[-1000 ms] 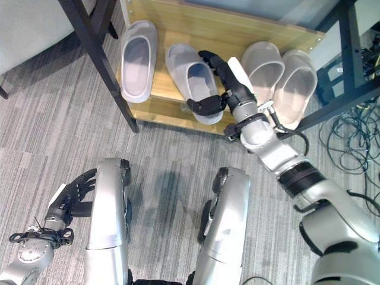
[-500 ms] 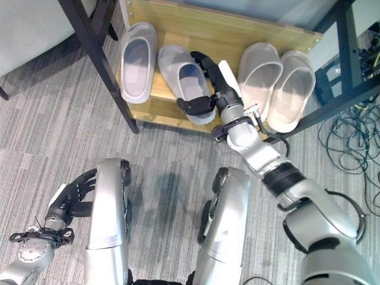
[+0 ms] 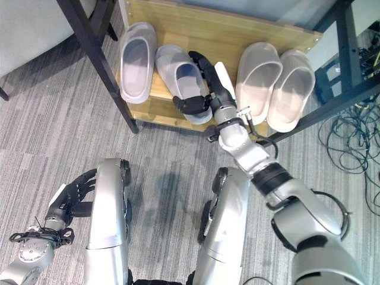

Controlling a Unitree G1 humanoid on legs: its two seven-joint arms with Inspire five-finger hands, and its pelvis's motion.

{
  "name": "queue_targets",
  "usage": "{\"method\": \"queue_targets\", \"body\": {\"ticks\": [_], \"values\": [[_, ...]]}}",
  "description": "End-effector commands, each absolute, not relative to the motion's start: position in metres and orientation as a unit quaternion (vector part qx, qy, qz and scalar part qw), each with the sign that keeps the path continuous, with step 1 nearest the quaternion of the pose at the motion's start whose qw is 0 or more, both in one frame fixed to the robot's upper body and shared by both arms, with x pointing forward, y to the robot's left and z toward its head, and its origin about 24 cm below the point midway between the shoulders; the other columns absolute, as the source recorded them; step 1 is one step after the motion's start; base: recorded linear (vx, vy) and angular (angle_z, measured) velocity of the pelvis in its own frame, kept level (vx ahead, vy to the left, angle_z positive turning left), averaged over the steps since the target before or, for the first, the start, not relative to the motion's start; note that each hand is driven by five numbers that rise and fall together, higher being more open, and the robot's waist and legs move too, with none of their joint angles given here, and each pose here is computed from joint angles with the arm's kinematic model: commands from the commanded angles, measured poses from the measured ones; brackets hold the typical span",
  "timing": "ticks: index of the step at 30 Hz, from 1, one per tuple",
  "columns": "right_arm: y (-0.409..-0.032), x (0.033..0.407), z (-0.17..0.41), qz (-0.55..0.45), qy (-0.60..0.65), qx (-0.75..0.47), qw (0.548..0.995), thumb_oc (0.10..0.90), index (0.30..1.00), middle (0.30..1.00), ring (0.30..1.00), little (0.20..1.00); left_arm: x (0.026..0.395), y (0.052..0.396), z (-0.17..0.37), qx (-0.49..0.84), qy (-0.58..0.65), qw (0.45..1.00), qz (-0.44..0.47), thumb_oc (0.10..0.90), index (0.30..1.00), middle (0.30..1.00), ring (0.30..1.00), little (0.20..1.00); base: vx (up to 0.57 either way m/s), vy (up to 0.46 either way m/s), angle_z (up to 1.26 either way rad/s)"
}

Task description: Arrange the slippers neatly on the shoe rack.

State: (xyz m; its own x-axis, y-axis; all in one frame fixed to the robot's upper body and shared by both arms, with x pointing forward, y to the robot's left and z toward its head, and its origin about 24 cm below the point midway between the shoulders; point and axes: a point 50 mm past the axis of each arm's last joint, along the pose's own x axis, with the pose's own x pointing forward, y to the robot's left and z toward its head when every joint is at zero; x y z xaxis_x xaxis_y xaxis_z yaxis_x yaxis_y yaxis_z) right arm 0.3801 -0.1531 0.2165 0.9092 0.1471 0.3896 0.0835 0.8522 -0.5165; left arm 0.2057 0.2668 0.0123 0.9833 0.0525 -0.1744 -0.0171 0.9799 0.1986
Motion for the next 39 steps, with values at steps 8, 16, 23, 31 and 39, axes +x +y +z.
{"method": "queue_targets", "body": {"ticks": [8, 16, 23, 31, 39], "values": [[-0.118, 0.376, 0.274, 0.012, -0.331, -0.231, 0.915, 0.8, 0.9, 0.9, 0.9, 0.9, 0.281, 0.254, 0.064, 0.06, -0.036, 0.991, 0.112, 0.8, 0.9, 0.9, 0.9, 0.9, 0.0, 0.0, 0.0], [-0.112, 0.377, 0.271, 0.004, -0.333, -0.25, 0.909, 0.8, 0.9, 0.9, 0.9, 0.9, 0.282, 0.251, 0.066, 0.058, -0.043, 0.991, 0.115, 0.8, 0.9, 0.9, 0.9, 0.9, 0.0, 0.0, 0.0], [-0.12, 0.372, 0.284, -0.028, -0.361, -0.297, 0.883, 0.8, 0.9, 0.9, 0.9, 0.9, 0.28, 0.252, 0.064, 0.058, -0.04, 0.991, 0.115, 0.8, 0.9, 0.9, 0.9, 0.9, 0.0, 0.0, 0.0], [-0.14, 0.357, 0.314, -0.069, -0.418, -0.328, 0.845, 0.8, 0.9, 0.9, 0.9, 0.9, 0.276, 0.254, 0.06, 0.06, -0.029, 0.991, 0.118, 0.8, 0.9, 0.9, 0.9, 0.9, 0.0, 0.0, 0.0], [-0.163, 0.337, 0.332, -0.076, -0.454, -0.317, 0.829, 0.8, 0.9, 0.9, 0.9, 0.9, 0.274, 0.257, 0.055, 0.067, -0.014, 0.991, 0.119, 0.8, 0.9, 0.9, 0.9, 0.9, 0.0, 0.0, 0.0]]}}
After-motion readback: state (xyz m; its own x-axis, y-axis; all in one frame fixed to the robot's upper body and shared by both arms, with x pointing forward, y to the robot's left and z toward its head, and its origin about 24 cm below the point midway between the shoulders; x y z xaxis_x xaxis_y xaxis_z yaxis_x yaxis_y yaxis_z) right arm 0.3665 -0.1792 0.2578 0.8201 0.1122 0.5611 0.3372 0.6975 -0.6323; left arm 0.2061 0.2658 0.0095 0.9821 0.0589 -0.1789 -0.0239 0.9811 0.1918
